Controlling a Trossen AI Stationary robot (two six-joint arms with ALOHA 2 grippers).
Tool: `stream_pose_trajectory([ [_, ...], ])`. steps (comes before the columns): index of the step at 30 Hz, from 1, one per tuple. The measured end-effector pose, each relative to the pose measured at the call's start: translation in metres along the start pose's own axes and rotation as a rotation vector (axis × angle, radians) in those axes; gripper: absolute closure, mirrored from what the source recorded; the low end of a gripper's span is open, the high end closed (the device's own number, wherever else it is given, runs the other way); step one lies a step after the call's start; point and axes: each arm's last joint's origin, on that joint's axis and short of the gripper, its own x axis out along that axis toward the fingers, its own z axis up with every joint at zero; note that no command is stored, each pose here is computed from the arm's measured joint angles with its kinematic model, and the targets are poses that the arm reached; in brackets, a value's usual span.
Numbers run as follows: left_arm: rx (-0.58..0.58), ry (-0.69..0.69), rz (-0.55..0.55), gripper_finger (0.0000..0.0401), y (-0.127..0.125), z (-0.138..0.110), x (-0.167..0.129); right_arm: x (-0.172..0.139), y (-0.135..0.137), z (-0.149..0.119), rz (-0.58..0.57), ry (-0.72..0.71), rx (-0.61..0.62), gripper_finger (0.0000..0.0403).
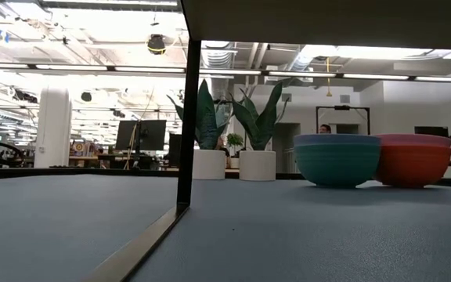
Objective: Place and stack bowls onto a shelf
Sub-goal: Adjust the stacked bowls on the shelf
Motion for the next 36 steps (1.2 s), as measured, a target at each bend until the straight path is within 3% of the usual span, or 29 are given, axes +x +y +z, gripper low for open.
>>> stream_pose_trajectory([
  [27,-0.012,0.088,-0.041,0.0401,0.005,-0.004,0.013,0.007,-0.004,-0.007,-0.016,0.065,-0.011,0.0312],
  [36,-0.001,0.087,-0.031,0.0401,0.006,-0.004,0.013,0.009,-0.014,-0.009,-0.093,0.115,-0.018,0.0312],
])
